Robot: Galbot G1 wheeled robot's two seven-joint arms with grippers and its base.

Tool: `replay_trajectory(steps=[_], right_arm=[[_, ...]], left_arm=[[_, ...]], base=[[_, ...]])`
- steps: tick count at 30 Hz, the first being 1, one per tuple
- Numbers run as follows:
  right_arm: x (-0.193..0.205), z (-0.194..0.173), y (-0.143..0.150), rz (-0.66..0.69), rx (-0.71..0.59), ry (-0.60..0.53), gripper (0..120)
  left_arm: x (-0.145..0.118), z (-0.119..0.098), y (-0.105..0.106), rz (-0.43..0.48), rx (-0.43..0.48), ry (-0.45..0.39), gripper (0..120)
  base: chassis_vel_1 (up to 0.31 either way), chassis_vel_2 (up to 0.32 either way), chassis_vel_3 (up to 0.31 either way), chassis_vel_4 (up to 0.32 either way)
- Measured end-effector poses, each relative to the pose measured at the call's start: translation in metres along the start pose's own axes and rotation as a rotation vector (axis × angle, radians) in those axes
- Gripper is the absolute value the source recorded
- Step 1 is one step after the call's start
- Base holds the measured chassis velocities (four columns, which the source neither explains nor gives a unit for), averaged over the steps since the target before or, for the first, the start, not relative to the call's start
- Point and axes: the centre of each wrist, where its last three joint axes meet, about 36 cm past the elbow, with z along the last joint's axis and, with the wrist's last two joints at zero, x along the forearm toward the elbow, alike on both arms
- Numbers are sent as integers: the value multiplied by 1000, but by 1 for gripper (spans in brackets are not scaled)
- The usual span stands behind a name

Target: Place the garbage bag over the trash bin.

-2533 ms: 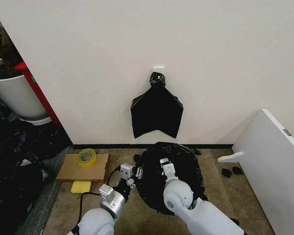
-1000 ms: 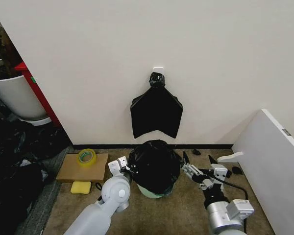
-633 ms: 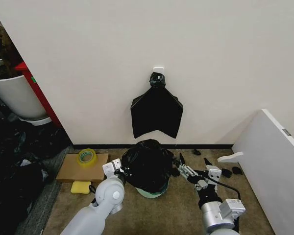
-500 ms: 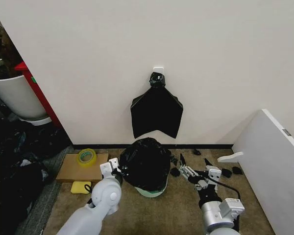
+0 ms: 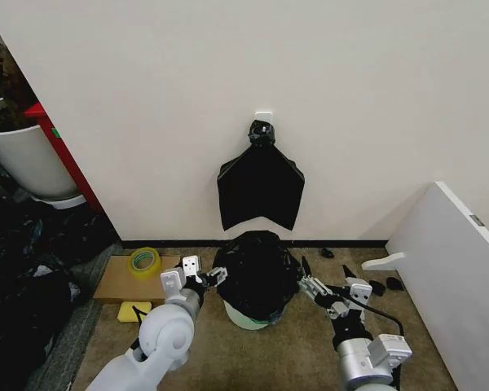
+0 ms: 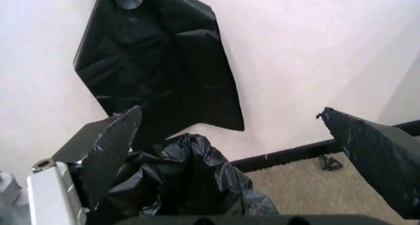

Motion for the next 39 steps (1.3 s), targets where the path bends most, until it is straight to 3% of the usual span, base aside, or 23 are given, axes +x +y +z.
replay_trajectory(steps=[5,7,9,10,14,18,22,29,39], right_arm=[[0,6,-1,2,16,-35,100],[2,22,-9,1,63,-94,100],[5,34,-16,15,105,-121,100],[5,34,-16,15,105,-121,100],[10,60,-38,52,225,-185,100],[12,64,-41,61,231,-193,100],[19,69,-49,68,249,-229,100],[27,64,-49,38,281,-253,100],[30,63,-41,15,310,-258,100]], left_arm=[[15,7,2,62,-4,-110,100],[24,27,6,103,-55,-261,100],[37,43,10,120,-117,-320,100],[37,43,10,120,-117,-320,100],[58,74,32,96,-198,-483,100],[65,84,41,92,-208,-545,100],[76,108,69,59,-272,-775,100],[96,116,74,21,-298,-856,100],[105,133,41,39,-270,-845,100]], base=[[0,0,0,0],[0,0,0,0],[0,0,0,0],[0,0,0,0],[0,0,0,0],[0,0,0,0],[0,0,0,0],[0,0,0,0],[0,0,0,0]])
